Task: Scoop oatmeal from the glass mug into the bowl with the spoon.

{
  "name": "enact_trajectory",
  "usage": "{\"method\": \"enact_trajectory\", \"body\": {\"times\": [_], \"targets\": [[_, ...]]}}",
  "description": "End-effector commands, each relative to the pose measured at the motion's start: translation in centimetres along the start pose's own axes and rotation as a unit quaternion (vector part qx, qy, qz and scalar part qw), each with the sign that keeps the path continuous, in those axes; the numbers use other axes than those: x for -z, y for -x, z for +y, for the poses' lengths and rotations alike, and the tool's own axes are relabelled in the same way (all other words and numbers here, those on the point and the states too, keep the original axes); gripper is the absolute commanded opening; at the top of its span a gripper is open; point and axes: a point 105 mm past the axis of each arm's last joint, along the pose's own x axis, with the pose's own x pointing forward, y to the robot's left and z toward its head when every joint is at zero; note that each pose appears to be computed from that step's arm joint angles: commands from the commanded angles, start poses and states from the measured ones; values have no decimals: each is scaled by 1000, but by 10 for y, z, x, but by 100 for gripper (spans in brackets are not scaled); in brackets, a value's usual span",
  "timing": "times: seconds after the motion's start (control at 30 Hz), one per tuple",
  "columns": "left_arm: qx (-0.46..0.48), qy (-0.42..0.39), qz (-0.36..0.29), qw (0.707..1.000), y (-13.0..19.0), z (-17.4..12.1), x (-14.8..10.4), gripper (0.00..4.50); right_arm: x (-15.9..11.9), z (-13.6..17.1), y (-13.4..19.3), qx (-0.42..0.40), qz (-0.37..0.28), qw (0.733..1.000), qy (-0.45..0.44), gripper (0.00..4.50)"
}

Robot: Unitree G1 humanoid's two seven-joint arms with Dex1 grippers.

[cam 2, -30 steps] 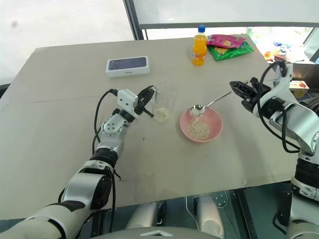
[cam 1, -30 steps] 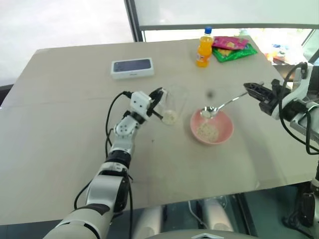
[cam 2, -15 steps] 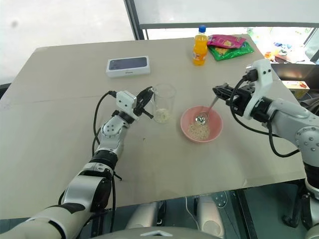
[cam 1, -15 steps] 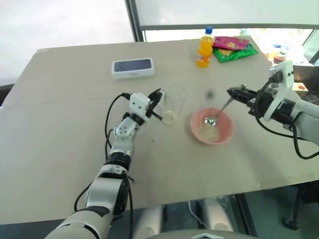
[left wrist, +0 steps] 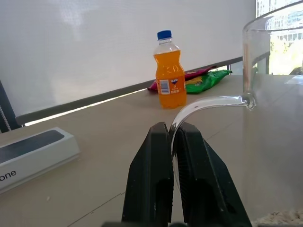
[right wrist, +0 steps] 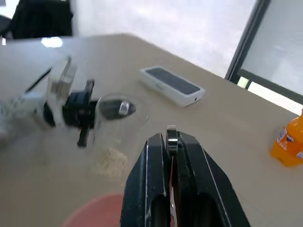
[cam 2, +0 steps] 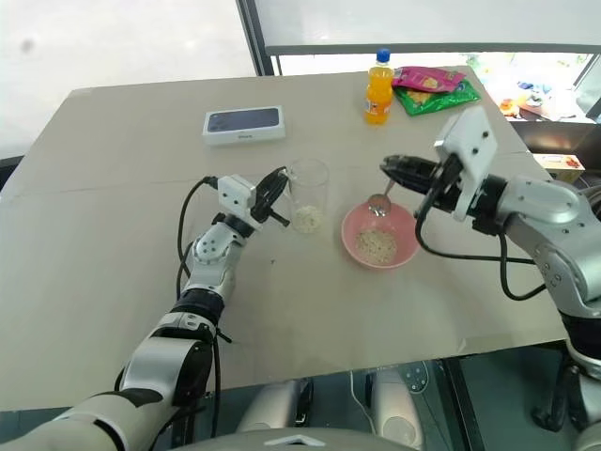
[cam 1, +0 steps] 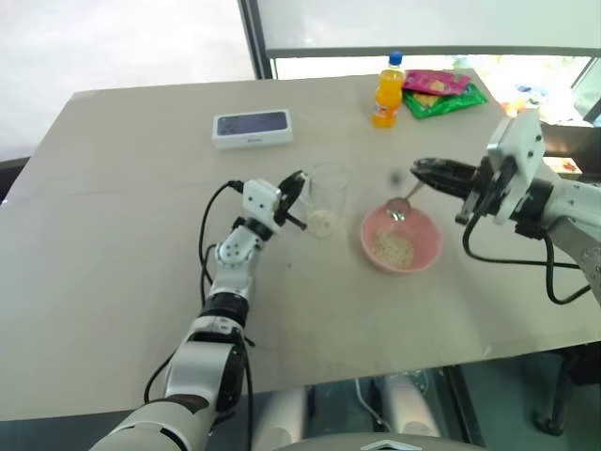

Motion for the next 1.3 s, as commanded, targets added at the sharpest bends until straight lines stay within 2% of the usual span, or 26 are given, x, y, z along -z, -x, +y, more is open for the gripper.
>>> {"method": "enact_trajectory", "body": {"times": [0.03, 0.17, 0.3, 0.47, 0.8, 0.83, 0.87, 0.97, 1.03, 1.13, 1.3], "targets": [[7, 19, 4, 1000, 0, -8, 3, 13, -62, -9, -2, 13, -115, 992, -46, 0], [3, 16, -5, 1000, 2, -8, 0, 13, -82, -8, -19, 6, -155, 983, -94, 0], [-10, 10, -5, 1000, 4, -5, 0, 13, -83, 5, -37, -21, -157, 980, -120, 0], [-16, 10, -9, 1000, 5, -7, -1, 13, -50, 13, -47, -32, -97, 987, -125, 0], [-24, 8, -8, 1000, 7, -6, -1, 13, -30, 23, -61, -54, -46, 993, -97, 0], [-24, 8, -8, 1000, 7, -6, -1, 0, -31, 24, -64, -54, -50, 993, -96, 71], [-23, 8, -8, 1000, 7, -7, -1, 0, -33, 23, -66, -51, -56, 992, -97, 99], [-22, 8, -8, 1000, 8, -7, -1, 0, -39, 16, -71, -27, -75, 993, -87, 229], [-19, 8, -7, 1000, 9, -8, 0, 0, -44, -1, -73, 22, -95, 991, -95, 307], [-16, 5, -5, 1000, 12, -7, 0, 0, -49, -17, -72, 67, -114, 988, -84, 447], [-22, 2, -16, 1000, 13, -3, -5, 0, -46, -26, -73, 87, -117, 986, -85, 447]]}}
